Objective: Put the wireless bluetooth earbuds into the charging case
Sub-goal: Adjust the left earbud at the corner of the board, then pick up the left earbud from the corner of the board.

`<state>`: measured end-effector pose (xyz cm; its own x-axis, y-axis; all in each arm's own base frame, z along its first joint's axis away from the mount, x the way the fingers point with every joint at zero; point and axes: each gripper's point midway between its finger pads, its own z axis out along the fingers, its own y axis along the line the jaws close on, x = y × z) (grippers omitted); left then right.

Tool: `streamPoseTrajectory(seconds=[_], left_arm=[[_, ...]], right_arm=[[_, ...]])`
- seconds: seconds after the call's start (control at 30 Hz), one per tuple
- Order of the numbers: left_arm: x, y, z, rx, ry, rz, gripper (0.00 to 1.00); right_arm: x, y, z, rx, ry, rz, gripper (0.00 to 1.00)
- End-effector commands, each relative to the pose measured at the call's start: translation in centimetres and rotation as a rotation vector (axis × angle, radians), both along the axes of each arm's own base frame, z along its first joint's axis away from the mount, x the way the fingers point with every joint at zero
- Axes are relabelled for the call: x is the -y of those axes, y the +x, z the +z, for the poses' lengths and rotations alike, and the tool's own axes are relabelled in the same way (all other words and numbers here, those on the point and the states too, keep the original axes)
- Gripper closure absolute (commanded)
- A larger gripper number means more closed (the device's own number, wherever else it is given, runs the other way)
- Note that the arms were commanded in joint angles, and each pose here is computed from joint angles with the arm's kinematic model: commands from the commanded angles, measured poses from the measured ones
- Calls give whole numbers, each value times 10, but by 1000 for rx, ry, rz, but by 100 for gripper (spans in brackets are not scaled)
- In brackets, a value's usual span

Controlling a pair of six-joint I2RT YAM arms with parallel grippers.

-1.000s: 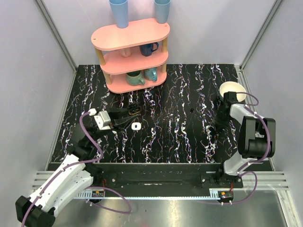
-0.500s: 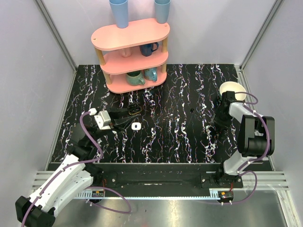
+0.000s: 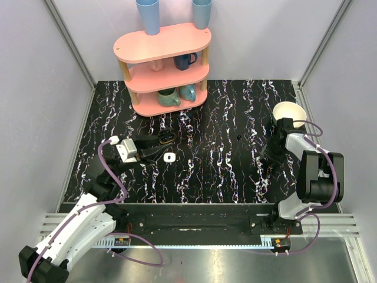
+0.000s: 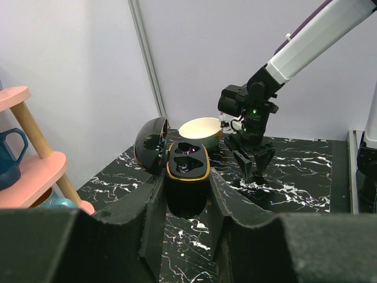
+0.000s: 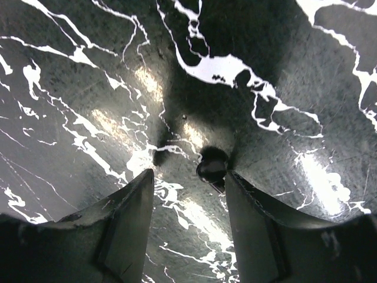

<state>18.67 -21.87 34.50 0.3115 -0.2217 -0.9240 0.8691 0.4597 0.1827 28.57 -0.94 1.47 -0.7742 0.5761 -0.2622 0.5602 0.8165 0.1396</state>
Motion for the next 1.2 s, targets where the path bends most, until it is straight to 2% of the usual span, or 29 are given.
streamPoseTrajectory(seconds=[0.0, 0.1, 0.43, 0.67, 0.77, 1.03, 1.17], left_arm=[[-2, -11, 23, 72, -28, -24, 100], [-2, -12, 23, 74, -28, -25, 100], [-3, -13, 23, 74, -27, -20, 100], [-2, -12, 23, 73, -25, -22, 100], [-2, -11, 23, 70, -25, -21, 100], [-2, -10, 24, 71, -24, -19, 100], [-1, -10, 24, 69, -23, -22, 100]], right_arm=[[-16, -16, -3, -29, 50, -19, 42], [-15, -17, -2, -30, 34, -20, 41], [27, -11, -3, -90, -189, -17, 43], [23, 0, -7, -85, -169, 37, 50], [21, 1, -9, -87, -160, 52, 56], [16, -2, -8, -85, -129, 50, 57], [13, -4, -9, -92, -115, 49, 62]])
